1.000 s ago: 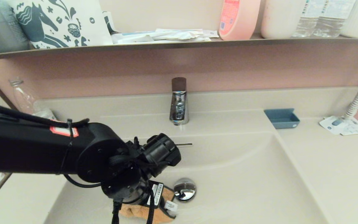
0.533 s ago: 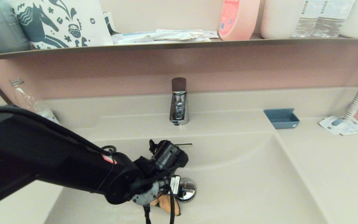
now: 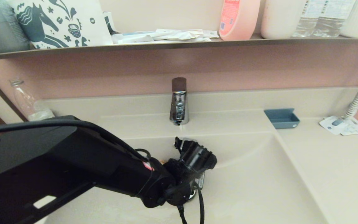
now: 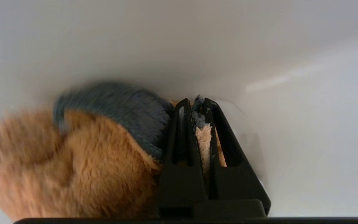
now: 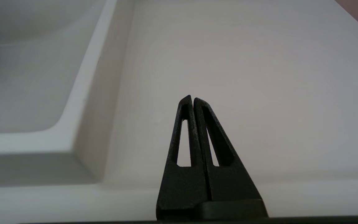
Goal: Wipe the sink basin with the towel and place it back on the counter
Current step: Wipe the sink
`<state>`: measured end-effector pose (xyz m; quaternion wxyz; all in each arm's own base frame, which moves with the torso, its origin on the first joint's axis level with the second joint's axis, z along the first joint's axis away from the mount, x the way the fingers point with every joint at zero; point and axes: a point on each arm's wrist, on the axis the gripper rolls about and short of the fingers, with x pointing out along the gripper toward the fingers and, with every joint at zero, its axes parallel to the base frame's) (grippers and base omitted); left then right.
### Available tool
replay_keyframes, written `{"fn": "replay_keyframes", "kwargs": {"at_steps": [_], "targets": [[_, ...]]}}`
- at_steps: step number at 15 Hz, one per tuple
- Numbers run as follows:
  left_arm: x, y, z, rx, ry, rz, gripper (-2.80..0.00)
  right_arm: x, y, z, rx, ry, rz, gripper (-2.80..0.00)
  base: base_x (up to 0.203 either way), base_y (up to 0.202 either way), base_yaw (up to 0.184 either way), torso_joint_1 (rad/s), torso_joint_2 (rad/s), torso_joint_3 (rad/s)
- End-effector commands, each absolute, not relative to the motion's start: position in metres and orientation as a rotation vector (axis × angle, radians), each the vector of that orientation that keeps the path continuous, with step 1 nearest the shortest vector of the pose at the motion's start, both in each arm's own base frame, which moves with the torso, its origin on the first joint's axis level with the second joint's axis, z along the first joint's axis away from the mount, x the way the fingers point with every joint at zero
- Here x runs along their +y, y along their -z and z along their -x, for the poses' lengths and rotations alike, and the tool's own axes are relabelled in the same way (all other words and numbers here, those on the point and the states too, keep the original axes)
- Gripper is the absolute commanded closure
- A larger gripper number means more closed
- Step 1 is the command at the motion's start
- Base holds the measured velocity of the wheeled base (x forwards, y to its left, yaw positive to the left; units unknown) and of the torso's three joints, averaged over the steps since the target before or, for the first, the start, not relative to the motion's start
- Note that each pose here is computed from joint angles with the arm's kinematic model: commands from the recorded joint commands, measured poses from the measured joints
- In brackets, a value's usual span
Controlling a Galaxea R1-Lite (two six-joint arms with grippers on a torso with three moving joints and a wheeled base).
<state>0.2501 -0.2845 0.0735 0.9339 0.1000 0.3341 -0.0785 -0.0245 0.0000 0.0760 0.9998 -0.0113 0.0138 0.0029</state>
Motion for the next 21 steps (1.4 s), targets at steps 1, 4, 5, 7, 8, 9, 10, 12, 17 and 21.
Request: {"fn": "replay_keyframes", "kwargs": {"at_steps": [1, 4, 5, 7, 8, 9, 10, 12, 17, 21], "targets": [[-0.299, -0.072, -0.244, 0.682, 0.188, -0.213, 0.0, 0.0, -0.076, 0.024, 0.029, -0.006, 0.023, 0.0, 0.0, 0.0, 0.0, 0.0, 0.0, 0.0], [-0.322, -0.093, -0.235, 0.686, 0.204, -0.173, 0.0, 0.0, -0.076, 0.024, 0.029, -0.006, 0.023, 0.0, 0.0, 0.0, 0.0, 0.0, 0.0, 0.0], [-0.33, -0.099, -0.232, 0.698, 0.204, -0.157, 0.0, 0.0, -0.076, 0.024, 0.029, -0.006, 0.023, 0.0, 0.0, 0.0, 0.0, 0.0, 0.0, 0.0], [-0.349, -0.107, -0.222, 0.731, 0.204, -0.125, 0.0, 0.0, -0.076, 0.024, 0.029, -0.006, 0.023, 0.0, 0.0, 0.0, 0.0, 0.0, 0.0, 0.0], [-0.356, -0.108, -0.216, 0.755, 0.203, -0.12, 0.0, 0.0, -0.076, 0.024, 0.029, -0.006, 0.023, 0.0, 0.0, 0.0, 0.0, 0.0, 0.0, 0.0], [-0.36, -0.108, -0.206, 0.793, 0.2, -0.139, 0.0, 0.0, -0.076, 0.024, 0.029, -0.007, 0.023, 0.0, 0.0, 0.0, 0.0, 0.0, 0.0, 0.0], [-0.359, -0.109, -0.196, 0.843, 0.19, -0.176, 0.0, 0.0, -0.076, 0.024, 0.029, -0.006, 0.023, 0.0, 0.0, 0.0, 0.0, 0.0, 0.0, 0.0], [-0.354, -0.115, -0.178, 0.971, 0.133, -0.207, 0.0, 0.0, -0.076, 0.024, 0.029, -0.007, 0.023, 0.0, 0.0, 0.0, 0.0, 0.0, 0.0, 0.0], [-0.335, -0.108, -0.157, 1.187, 0.03, -0.227, 0.0, 0.0, -0.076, 0.024, 0.029, -0.006, 0.023, 0.0, 0.0, 0.0, 0.0, 0.0, 0.0, 0.0], [-0.29, -0.107, -0.154, 1.231, -0.055, -0.279, 0.0, 0.0, -0.076, 0.024, 0.029, -0.007, 0.023, 0.0, 0.0, 0.0, 0.0, 0.0, 0.0, 0.0]]}}
